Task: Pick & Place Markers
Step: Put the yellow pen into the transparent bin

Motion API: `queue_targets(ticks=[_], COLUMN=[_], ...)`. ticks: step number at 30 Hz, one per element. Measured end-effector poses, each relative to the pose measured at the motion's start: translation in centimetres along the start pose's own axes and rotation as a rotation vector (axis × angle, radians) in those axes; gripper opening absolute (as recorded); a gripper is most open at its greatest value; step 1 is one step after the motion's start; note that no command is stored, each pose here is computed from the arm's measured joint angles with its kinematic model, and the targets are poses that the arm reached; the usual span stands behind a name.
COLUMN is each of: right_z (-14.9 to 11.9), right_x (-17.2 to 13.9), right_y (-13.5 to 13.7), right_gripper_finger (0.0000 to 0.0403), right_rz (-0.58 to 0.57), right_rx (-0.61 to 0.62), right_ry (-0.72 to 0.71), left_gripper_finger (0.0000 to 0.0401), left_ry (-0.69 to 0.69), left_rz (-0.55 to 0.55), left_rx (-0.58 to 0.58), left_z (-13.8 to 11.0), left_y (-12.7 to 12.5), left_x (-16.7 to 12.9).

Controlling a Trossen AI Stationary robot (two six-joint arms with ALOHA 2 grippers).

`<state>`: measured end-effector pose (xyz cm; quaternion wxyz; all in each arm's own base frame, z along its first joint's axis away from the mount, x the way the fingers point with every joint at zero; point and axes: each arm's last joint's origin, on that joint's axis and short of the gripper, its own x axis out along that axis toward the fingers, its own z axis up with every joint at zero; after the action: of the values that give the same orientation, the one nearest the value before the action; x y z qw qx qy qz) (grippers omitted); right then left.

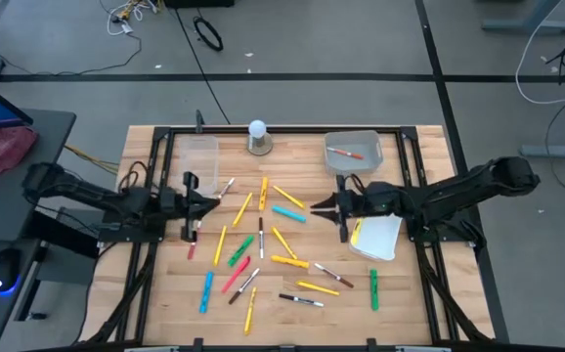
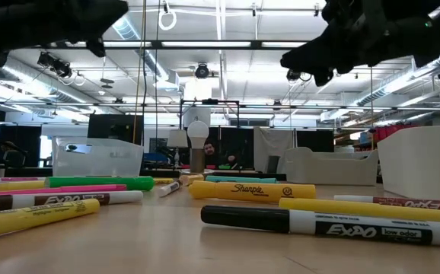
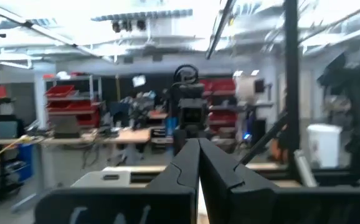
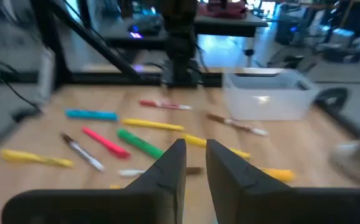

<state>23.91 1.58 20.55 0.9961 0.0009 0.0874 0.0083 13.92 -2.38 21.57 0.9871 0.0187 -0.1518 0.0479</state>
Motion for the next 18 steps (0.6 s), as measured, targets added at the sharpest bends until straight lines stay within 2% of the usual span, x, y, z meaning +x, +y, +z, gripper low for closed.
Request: queue_targets(ticks=[6,12,15,18], right_z=[-0.5,-0.3,-0.3,-0.3], right_x=[-0.4,-0.4,-0.4,-0.4], right_y=[0.1,0.0,0.0,0.0], right_gripper_finger=[0.0064,0.0066,0.0066,0.0066], right_rz=[0.009,-0.010,-0.010,-0.010], right_rx=[0.069,0.061,0.062,0.062], right_ry=[-0.054,-0.072,-0.071,-0.070], left_gripper_finger=[0.0013,0.0013,0.0013,0.0013], left_ry=[0.161,0.372,0.479,0.606], left_rz=[0.085,0.283,0.377,0.385], left_rx=[0.147,0.270,0.249,0.195], left_z=[-0.7,-1.8,-1.9,-2.2], left_y=[-1.2,-1.8,-2.0,-2.3], left_x=[4.3,7.7,8.9,9.5])
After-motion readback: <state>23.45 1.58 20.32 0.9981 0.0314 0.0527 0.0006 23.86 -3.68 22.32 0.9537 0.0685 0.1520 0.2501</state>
